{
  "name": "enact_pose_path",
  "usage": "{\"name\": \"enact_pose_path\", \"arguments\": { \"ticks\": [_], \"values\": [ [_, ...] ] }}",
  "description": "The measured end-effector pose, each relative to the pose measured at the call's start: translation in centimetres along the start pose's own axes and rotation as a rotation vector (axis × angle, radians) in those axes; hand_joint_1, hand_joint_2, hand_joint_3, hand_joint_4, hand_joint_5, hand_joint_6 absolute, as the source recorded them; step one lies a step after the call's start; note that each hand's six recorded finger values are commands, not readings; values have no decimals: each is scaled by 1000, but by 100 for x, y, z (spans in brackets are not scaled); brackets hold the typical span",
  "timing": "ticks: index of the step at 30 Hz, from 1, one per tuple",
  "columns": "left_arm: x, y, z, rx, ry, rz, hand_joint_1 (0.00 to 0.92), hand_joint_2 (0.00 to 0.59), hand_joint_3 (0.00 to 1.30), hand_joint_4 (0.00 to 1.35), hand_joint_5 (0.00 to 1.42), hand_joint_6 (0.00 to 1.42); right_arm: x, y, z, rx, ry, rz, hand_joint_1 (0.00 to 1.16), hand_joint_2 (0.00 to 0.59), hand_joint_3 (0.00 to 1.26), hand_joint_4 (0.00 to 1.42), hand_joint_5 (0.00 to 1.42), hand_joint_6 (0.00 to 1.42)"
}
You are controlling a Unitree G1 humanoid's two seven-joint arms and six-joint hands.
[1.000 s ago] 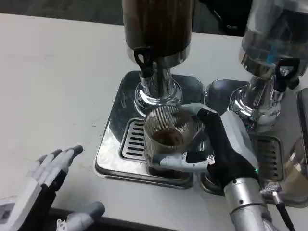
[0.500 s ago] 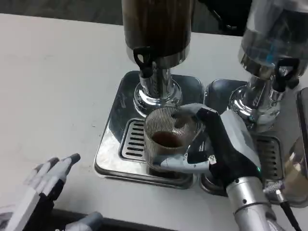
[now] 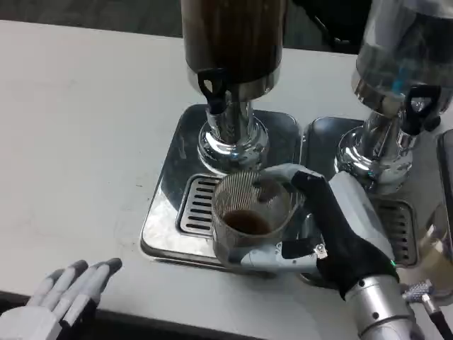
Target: Grasp the cup under the faucet to collect the drink, then remove the cup.
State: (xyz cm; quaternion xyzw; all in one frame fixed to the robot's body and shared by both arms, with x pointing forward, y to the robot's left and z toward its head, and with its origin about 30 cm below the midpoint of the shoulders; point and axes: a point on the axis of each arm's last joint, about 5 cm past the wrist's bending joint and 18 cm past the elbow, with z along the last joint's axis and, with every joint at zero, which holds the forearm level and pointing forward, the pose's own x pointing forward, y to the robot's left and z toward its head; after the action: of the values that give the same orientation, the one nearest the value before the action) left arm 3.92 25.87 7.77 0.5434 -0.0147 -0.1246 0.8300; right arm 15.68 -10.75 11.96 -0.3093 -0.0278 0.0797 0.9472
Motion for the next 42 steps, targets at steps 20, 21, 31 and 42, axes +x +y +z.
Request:
{"name": "enact_pose_path", "arguments": {
  "ticks": [20,21,31,42],
  "values": [
    [-167,51,35,21,-2,-3,0,124,0,0,0,0,-159,-28,25,-13,-6,33,942,231,846,942,1048,1399],
    [-170,53,34,23,-2,-4,0,124,0,0,0,0,-163,-35,39,-18,-13,30,943,231,846,942,1049,1399],
    [-171,54,33,22,-1,-3,0,124,0,0,0,0,-187,-27,58,-9,-18,39,946,232,852,942,1060,1399],
    [-170,55,33,18,0,0,0,124,0,0,0,0,-186,-25,61,-8,-19,39,945,237,854,942,1060,1399]
  ]
}}
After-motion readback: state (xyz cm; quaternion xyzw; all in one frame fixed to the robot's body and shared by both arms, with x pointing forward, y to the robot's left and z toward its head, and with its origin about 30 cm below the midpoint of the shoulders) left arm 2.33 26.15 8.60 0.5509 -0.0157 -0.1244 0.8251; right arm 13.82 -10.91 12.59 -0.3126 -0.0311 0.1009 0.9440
